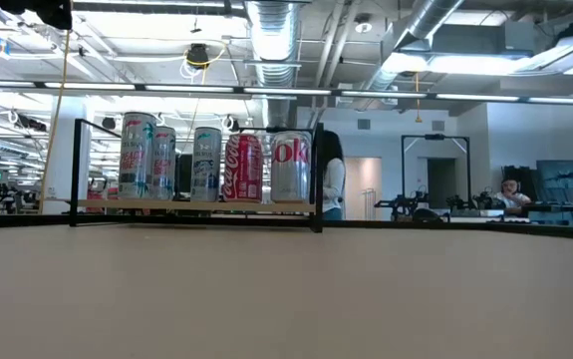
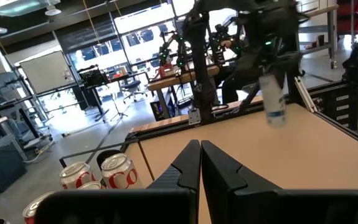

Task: Place canned beverage on shelf
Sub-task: Put the white and blue soda can on the shelf aligned with the other white and blue soda can

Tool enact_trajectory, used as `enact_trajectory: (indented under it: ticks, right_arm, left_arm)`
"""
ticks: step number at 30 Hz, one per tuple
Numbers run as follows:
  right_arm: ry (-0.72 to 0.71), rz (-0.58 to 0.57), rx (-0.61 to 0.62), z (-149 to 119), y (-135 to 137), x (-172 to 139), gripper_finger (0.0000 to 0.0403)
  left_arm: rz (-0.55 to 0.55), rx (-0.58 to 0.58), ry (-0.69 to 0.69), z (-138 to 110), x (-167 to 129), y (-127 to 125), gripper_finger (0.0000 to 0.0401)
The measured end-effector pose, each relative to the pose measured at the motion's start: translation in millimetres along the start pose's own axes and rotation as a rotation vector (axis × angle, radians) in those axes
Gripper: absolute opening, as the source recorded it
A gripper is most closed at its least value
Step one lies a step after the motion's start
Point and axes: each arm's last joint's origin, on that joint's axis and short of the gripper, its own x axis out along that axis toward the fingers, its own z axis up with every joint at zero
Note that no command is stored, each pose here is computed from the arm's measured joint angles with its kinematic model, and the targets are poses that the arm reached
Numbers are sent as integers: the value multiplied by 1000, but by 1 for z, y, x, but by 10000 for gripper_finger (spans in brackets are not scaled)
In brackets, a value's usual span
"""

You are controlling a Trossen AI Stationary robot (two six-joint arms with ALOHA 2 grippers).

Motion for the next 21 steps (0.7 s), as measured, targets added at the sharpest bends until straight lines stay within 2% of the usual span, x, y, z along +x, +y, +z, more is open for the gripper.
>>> enact_trajectory:
  ticks: [6, 10, 15, 21]
  right_arm:
    - [-75, 145, -112, 105, -10, -25, 285]
    - [-153, 189, -128, 159, -31, -38, 285]
    - [-169, 185, -96, 198, -61, -47, 285]
    - [-157, 161, -50, 224, -83, -48, 285]
  left_arm:
    - [0, 0, 0, 0, 0, 0, 0]
    - [-8, -1, -2, 0, 0, 0, 0]
    - [-9, -1, -2, 0, 0, 0, 0]
    - [-9, -2, -2, 0, 0, 0, 0]
